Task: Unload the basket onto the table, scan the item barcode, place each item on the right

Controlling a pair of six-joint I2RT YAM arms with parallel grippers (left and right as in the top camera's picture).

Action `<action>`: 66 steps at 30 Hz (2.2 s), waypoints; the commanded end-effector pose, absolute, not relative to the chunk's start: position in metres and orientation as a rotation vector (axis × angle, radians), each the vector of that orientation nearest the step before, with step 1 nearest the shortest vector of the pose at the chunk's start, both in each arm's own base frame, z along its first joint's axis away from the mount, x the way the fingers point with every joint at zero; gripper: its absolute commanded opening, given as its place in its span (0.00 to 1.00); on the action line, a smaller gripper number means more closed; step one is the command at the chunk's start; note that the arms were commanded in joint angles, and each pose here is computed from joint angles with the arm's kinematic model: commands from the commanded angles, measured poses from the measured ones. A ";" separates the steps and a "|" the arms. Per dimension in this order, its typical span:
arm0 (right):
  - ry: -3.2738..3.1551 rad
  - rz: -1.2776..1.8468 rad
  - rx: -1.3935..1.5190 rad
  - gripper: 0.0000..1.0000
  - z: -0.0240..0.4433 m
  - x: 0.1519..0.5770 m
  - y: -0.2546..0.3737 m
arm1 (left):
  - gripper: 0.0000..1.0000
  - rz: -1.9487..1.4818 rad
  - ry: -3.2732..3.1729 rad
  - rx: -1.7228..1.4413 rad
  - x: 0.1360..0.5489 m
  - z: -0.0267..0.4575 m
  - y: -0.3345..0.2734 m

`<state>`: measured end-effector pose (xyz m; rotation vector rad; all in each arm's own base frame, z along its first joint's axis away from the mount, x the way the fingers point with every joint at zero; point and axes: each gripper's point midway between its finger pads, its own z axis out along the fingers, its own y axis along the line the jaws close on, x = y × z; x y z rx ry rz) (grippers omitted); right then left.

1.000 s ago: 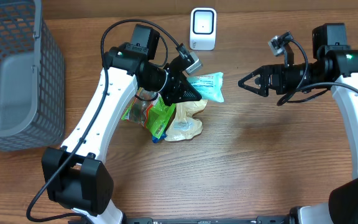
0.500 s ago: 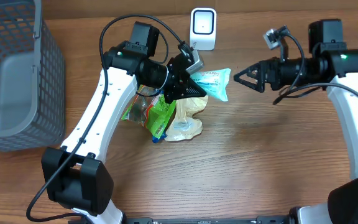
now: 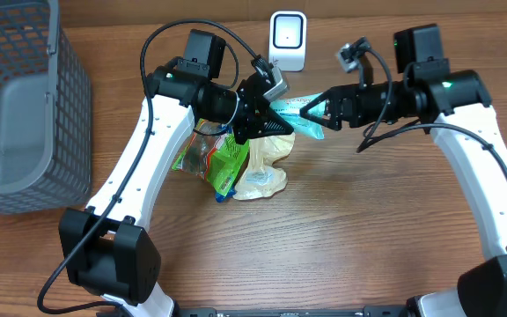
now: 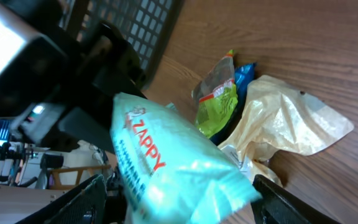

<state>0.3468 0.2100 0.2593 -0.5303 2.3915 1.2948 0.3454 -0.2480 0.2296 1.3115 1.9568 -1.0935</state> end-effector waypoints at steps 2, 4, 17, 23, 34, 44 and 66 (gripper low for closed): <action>2.428 1.308 -0.485 0.72 0.250 0.358 0.221 | 0.04 -1.132 1.925 1.285 0.342 0.245 -0.250; 2.436 1.322 -0.457 0.64 0.247 0.363 0.223 | 0.04 -1.132 1.925 1.285 0.342 0.245 -0.250; 2.480 1.343 -0.294 0.18 0.249 0.368 0.196 | 0.04 -0.574 2.465 0.875 0.394 0.191 -0.180; 2.569 1.330 -0.083 0.17 0.244 0.366 0.173 | 0.04 -0.264 2.645 0.458 0.415 0.177 -0.127; 2.686 1.265 0.072 0.10 0.229 0.358 0.161 | 0.16 -0.083 2.657 0.363 0.422 0.175 -0.103; 2.682 1.255 0.115 0.04 0.229 0.361 0.150 | 0.61 -0.101 2.659 0.368 0.421 0.175 -0.106; 2.702 1.882 0.470 0.04 0.273 0.318 0.181 | 0.59 -0.451 2.785 0.145 0.413 0.146 -0.143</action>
